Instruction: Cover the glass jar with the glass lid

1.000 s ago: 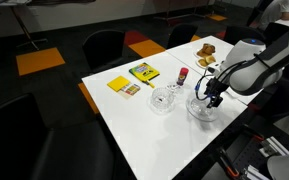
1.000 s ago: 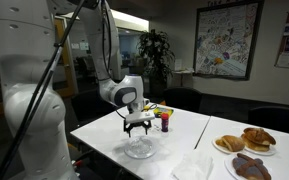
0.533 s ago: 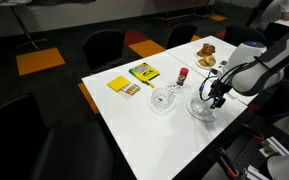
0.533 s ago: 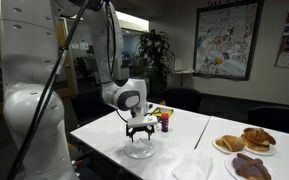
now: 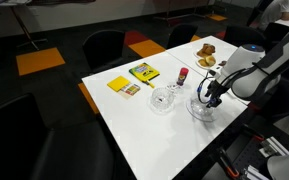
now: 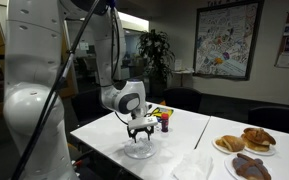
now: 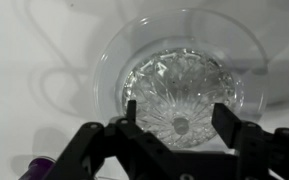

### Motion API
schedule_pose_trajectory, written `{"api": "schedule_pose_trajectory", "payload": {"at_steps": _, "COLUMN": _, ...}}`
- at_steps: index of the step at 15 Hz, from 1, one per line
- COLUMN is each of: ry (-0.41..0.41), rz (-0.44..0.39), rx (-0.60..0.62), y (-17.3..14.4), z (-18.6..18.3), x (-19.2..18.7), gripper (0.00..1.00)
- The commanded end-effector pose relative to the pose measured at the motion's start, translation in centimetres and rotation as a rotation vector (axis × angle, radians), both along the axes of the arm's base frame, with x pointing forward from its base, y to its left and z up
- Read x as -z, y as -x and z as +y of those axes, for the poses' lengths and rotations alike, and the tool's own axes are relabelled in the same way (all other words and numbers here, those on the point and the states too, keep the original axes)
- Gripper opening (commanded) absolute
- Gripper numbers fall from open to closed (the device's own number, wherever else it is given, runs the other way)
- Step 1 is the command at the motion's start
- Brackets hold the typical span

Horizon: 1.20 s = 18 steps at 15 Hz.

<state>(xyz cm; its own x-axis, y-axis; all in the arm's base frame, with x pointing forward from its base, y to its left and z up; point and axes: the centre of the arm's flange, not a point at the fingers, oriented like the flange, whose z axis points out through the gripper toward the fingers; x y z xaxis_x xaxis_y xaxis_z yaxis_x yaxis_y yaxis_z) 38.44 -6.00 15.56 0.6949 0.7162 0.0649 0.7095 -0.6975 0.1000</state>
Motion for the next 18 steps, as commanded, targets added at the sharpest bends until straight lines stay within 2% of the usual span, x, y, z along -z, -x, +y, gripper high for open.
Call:
{"api": "schedule_pose_trajectory", "payload": {"at_steps": 1, "ry": -0.010, "rz": -0.031, "rx": -0.023, "y": -0.8, "z": 0.1, "x": 1.1, "gripper": 1.00}}
{"api": "schedule_pose_trajectory", "payload": {"at_steps": 6, "ry": -0.015, "rz": -0.046, "rx": -0.032, "y": -1.4, "z": 0.7, "x": 1.8, "gripper": 1.00}}
{"api": "schedule_pose_trajectory", "payload": {"at_steps": 7, "ry": -0.017, "rz": -0.051, "rx": -0.031, "y": -1.5, "z": 0.8, "x": 1.9, "gripper": 0.75}}
{"api": "schedule_pose_trajectory", "payload": {"at_steps": 8, "ry": -0.019, "rz": -0.050, "rx": -0.025, "y": -1.6, "z": 0.9, "x": 2.0, "gripper": 0.74}}
{"api": "schedule_pose_trajectory", "payload": {"at_steps": 9, "ry": -0.021, "rz": -0.046, "rx": -0.020, "y": -1.6, "z": 0.9, "x": 2.1, "gripper": 0.68}}
{"api": "schedule_pose_trajectory", "payload": {"at_steps": 14, "ry": -0.020, "rz": -0.027, "rx": 0.000, "y": -2.0, "z": 1.3, "x": 2.0, "gripper": 0.31}}
{"api": "schedule_pose_trajectory", "payload": {"at_steps": 18, "ry": -0.018, "rz": -0.040, "rx": 0.006, "y": -2.7, "z": 1.8, "x": 1.3, "gripper": 0.08}}
